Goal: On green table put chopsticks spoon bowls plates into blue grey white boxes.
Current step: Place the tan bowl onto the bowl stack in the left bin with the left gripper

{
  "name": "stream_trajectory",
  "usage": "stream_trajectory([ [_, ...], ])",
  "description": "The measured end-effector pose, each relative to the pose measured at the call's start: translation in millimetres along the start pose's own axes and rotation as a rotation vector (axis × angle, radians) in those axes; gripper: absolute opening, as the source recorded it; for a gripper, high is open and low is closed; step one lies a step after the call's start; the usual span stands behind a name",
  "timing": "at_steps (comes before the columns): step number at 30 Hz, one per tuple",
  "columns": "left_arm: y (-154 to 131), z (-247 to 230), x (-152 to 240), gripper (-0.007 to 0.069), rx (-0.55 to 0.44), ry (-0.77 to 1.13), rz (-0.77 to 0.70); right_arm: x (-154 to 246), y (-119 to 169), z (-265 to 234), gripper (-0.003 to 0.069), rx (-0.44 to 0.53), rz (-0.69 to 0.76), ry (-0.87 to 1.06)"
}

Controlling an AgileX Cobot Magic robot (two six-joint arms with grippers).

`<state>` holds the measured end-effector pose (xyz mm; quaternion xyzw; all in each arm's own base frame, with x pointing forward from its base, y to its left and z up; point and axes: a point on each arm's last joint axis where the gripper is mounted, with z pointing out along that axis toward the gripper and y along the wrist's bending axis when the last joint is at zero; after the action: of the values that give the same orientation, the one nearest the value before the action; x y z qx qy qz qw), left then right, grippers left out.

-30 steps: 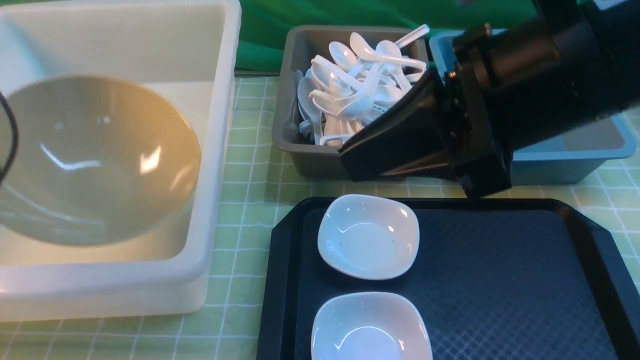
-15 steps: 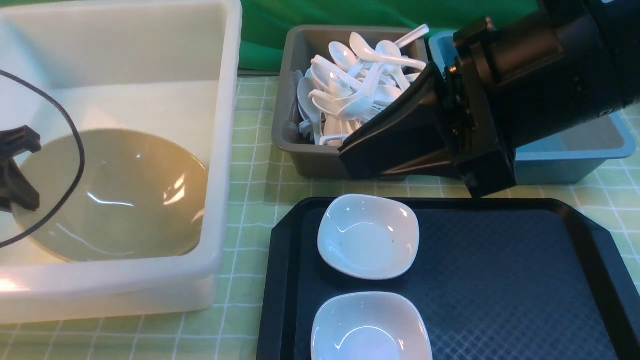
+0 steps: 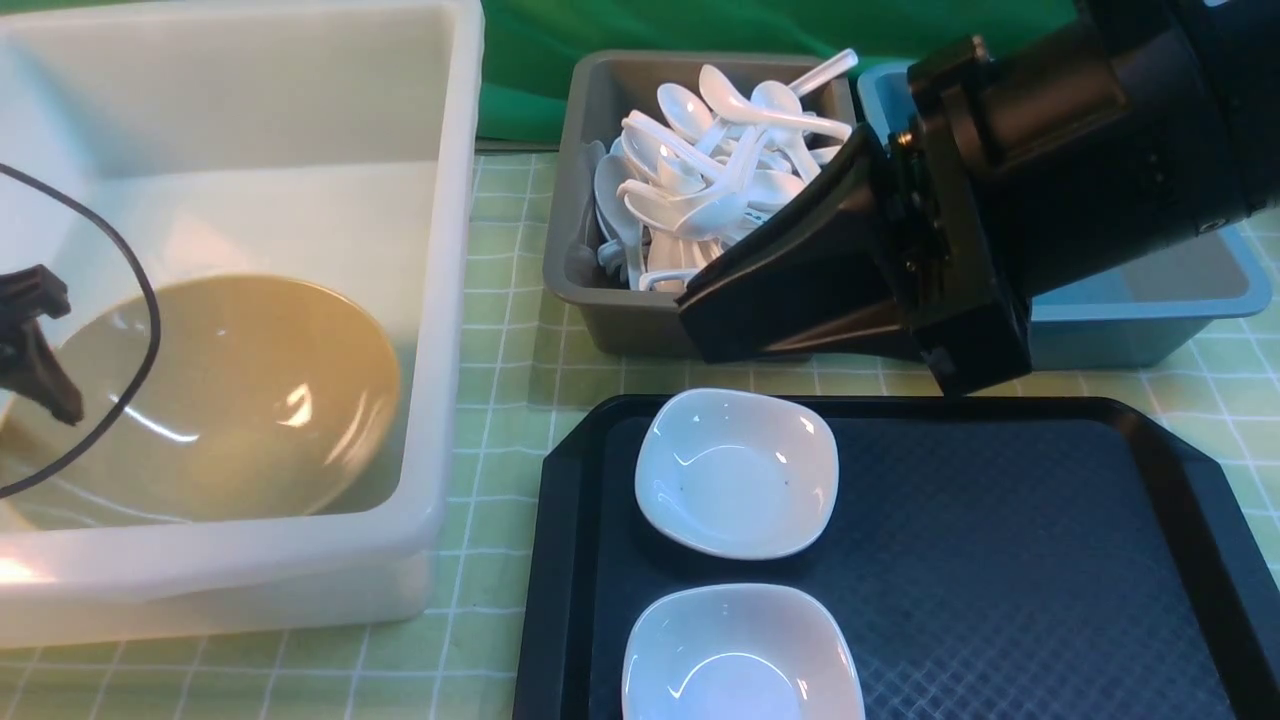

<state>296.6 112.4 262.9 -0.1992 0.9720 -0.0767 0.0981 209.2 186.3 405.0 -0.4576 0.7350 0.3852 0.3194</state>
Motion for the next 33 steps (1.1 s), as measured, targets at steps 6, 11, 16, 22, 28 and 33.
stream_trajectory([
  [6,-11.9,-0.6,-1.0,0.0525,0.124,-0.013,0.037,-3.2,2.7,-3.0,0.0132,-0.008,-0.025,0.005],
  [11,-19.8,-1.9,-2.1,0.0524,0.212,-0.030,0.060,-6.7,4.9,-5.6,0.0140,-0.012,-0.037,0.000],
  [16,-23.0,-2.6,-1.0,0.0524,0.245,-0.020,0.072,-7.1,5.0,-5.9,0.0148,-0.011,-0.035,0.000],
  [22,-24.3,-16.4,4.0,0.0524,0.228,-0.055,0.093,-5.3,5.2,-5.9,0.0155,-0.014,-0.029,0.019],
  [28,-25.7,-37.7,13.1,0.0524,0.194,-0.109,0.126,-3.8,4.6,-6.0,0.0165,-0.007,-0.022,0.036],
  [33,-18.5,-37.3,9.4,0.0524,0.115,-0.143,0.062,-3.3,4.7,-6.0,0.0174,-0.008,-0.019,0.041],
])
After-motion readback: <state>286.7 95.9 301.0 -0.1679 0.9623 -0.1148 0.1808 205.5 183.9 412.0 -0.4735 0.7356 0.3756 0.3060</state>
